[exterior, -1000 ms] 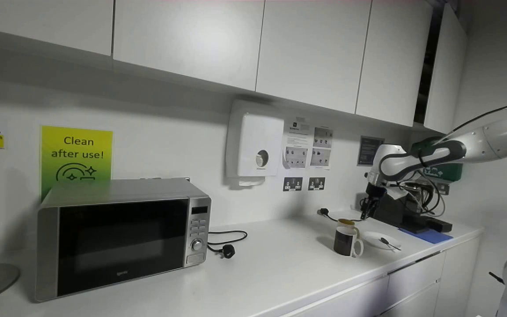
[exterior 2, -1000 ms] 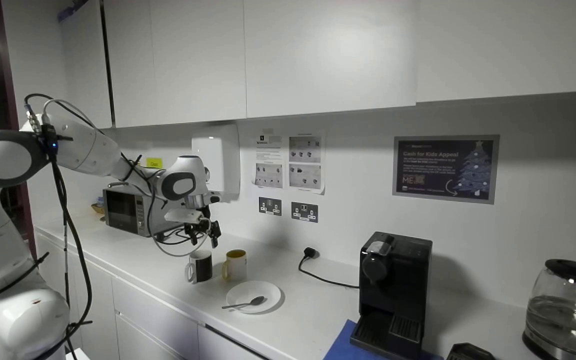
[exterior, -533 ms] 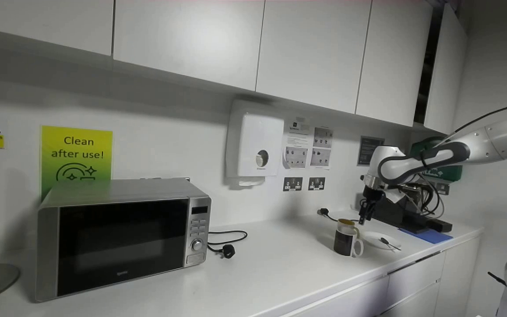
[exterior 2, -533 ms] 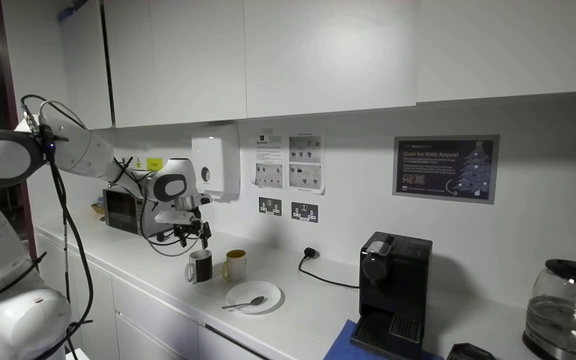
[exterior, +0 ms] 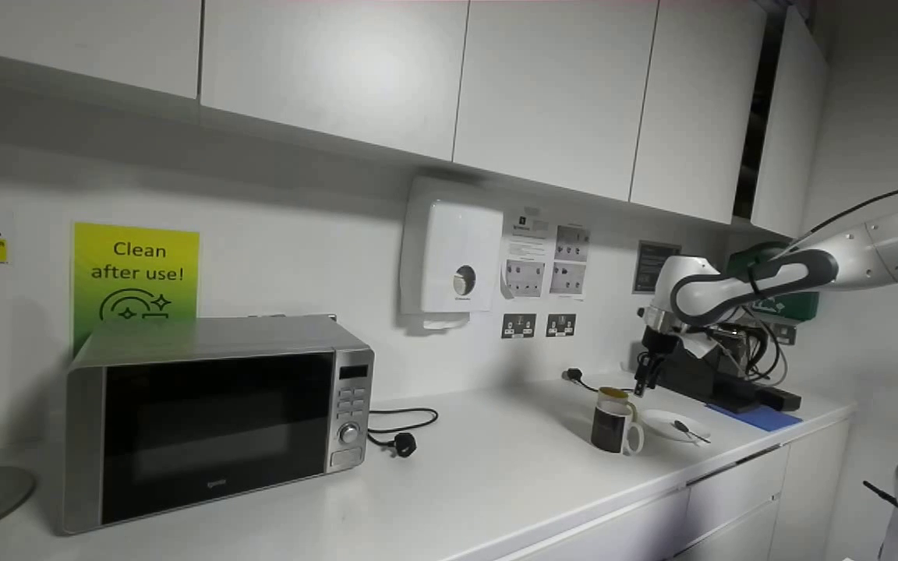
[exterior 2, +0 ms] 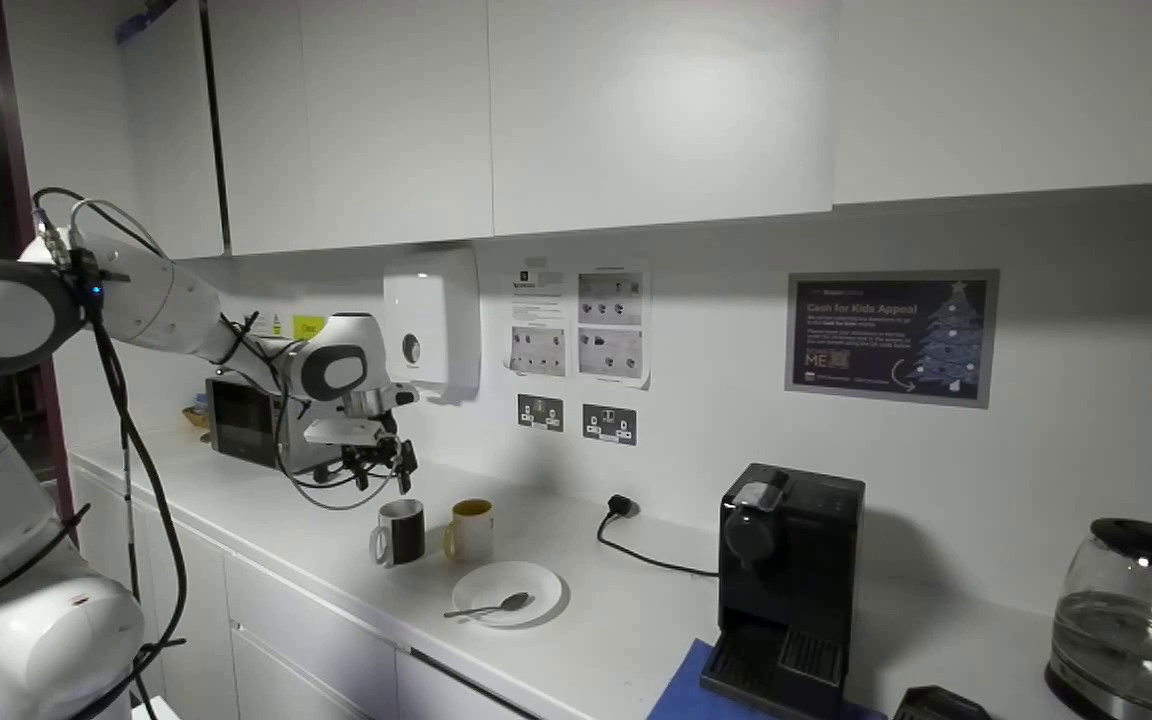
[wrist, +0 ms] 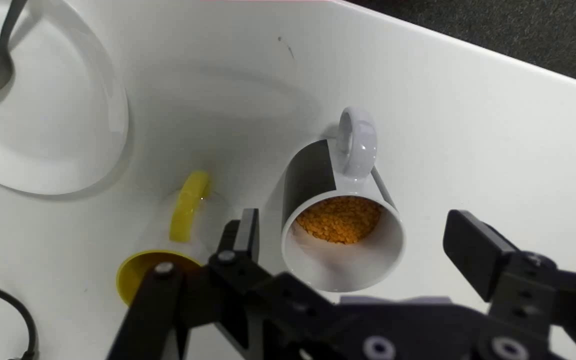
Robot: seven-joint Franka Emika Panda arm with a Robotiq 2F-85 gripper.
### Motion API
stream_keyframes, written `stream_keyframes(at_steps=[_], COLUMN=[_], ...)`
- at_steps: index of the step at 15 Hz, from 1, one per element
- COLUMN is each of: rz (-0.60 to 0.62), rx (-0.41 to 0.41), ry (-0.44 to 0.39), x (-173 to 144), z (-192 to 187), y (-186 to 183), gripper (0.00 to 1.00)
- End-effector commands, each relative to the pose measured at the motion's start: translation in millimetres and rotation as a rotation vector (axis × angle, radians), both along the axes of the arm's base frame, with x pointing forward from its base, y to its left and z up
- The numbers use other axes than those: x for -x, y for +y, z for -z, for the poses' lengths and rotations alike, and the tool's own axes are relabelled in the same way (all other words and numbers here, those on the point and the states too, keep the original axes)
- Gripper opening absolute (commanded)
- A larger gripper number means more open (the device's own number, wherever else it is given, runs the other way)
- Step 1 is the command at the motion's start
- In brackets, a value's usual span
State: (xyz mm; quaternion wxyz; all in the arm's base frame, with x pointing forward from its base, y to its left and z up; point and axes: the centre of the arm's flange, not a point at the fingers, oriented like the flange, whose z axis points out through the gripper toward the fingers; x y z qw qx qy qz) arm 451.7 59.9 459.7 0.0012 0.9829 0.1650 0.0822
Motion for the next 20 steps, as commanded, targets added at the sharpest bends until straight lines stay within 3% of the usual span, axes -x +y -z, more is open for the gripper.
stream_keyframes(at_steps=[1,12,13,20], rz=[0.021,0.067,0.042,0.051], rx=[-0.029,-0.046,-0.034,-0.036], ry=[0.001,-0.020,-0.002,-0.005], x=[18.6,22.5,6.7,7.8], z=[-6.4,-8.3,-2.4,-4.1], y=[1.5,-1.6,0.3,0.1], gripper=[1.00,1.00,1.00,1.00])
